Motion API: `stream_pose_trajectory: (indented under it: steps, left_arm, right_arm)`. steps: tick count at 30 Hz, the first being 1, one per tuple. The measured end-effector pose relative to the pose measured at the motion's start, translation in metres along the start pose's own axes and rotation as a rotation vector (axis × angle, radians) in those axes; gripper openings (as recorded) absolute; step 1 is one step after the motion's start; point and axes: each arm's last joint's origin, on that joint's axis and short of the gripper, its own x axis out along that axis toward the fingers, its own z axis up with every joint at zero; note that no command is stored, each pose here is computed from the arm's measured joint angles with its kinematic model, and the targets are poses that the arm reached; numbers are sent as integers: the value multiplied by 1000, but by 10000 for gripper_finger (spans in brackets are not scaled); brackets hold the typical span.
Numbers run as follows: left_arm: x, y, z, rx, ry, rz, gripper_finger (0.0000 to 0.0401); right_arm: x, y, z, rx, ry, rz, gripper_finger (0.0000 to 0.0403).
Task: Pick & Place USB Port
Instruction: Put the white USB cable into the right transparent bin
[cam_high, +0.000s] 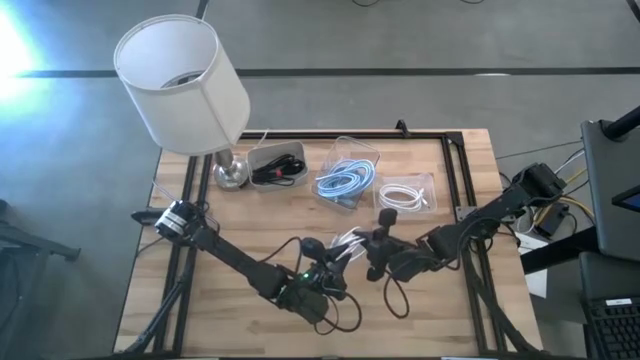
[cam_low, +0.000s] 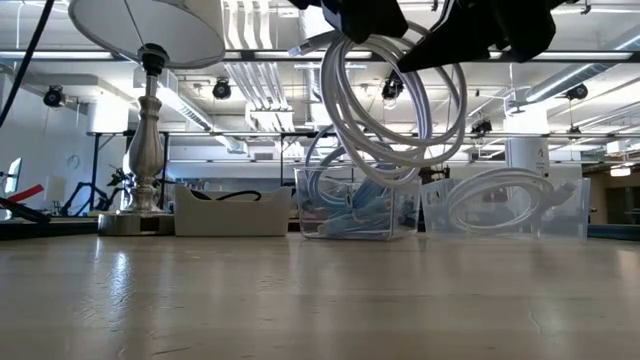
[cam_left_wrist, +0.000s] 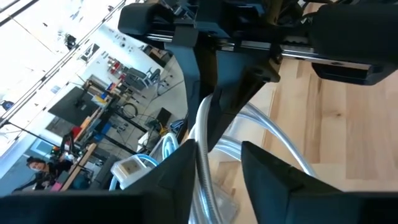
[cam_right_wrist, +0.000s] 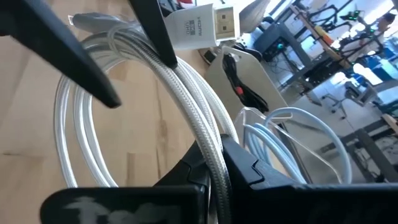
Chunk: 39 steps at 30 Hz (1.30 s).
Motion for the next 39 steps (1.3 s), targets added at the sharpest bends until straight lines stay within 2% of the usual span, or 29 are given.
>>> stream_pose_trajectory:
  steps: [7,13,18,25,32,36,39]
  left_arm:
    - [0,1,-1,-16,13,41,164]
    - [-1,-1,-2,-13,12,34,166]
    - [0,0,-2,-32,12,37,165]
    - [0,-3,-6,-54,18,33,163]
    - [0,-4,-9,-102,26,32,163]
    - [-1,-5,-13,-117,29,30,163]
    - [-1,-6,-14,-122,29,29,163]
  right_arm:
    - [0,-2,0,-2,6,-66,14]
    - [-1,-7,0,6,10,-189,13]
    - [-4,-12,-1,-16,30,-379,13]
    - [-9,-19,-9,-142,87,-664,13]
    - [-9,-27,-21,-272,150,-694,13]
    - [-13,-41,-28,-252,162,-711,13]
    - [-22,-55,-33,-192,152,-725,13]
